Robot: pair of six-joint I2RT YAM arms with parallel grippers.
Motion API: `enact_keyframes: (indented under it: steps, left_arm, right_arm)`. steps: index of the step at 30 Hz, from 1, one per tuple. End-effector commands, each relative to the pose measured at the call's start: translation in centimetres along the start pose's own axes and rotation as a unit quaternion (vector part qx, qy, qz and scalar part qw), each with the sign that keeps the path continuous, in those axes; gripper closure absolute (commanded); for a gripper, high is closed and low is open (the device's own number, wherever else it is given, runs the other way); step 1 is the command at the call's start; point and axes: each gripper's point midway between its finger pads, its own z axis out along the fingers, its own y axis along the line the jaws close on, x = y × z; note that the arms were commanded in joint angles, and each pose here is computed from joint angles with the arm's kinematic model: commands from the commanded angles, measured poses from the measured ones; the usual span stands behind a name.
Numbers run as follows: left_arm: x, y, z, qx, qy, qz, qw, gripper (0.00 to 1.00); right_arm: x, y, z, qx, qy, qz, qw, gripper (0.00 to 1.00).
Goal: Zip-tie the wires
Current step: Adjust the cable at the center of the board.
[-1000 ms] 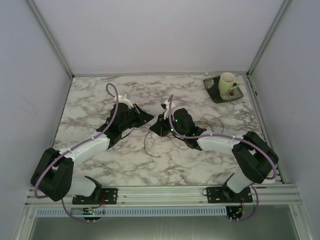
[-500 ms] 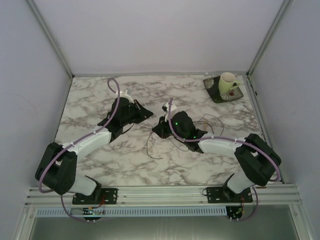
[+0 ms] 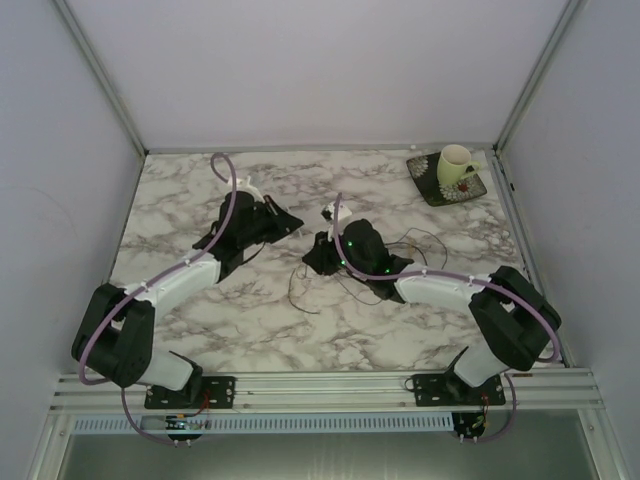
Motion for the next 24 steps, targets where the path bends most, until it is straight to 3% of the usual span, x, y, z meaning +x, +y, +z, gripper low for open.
enact_keyframes:
  steps: [1, 5, 13, 18, 21, 24]
  left_arm:
    - [-2.2, -0.4, -0.5, 0.014, -0.047, 0.001, 0.999, 1.00]
    - [-2.8, 0.7, -1.7, -0.006, -0.054, 0.006, 0.999, 1.00]
    - [-3.8, 3.0, -4.1, -0.061, -0.067, 0.023, 0.996, 1.00]
    - [-4.4, 3.3, -5.4, -0.076, -0.082, 0.025, 0.993, 1.00]
    - [-5.3, 2.4, -6.2, -0.075, -0.092, 0.032, 0.992, 1.00]
    - [-6.1, 1.5, -6.9, -0.077, -0.095, 0.042, 0.992, 1.00]
  right_arm:
    - [-1.8, 1.0, 0.3, -0.013, 0.004, -0.003, 1.000, 0.68]
    - [-3.6, 0.5, -1.0, -0.002, -0.019, -0.007, 1.000, 0.51]
    - [-5.4, -4.2, -5.6, 0.084, -0.062, -0.021, 0.994, 0.40]
    - [-6.4, -5.7, -7.9, 0.116, -0.090, -0.063, 0.987, 0.26]
    - [-6.8, -5.7, -8.8, 0.107, -0.117, -0.092, 0.983, 0.17]
    - [-7.8, -4.2, -9.7, 0.061, -0.186, -0.132, 0.972, 0.01]
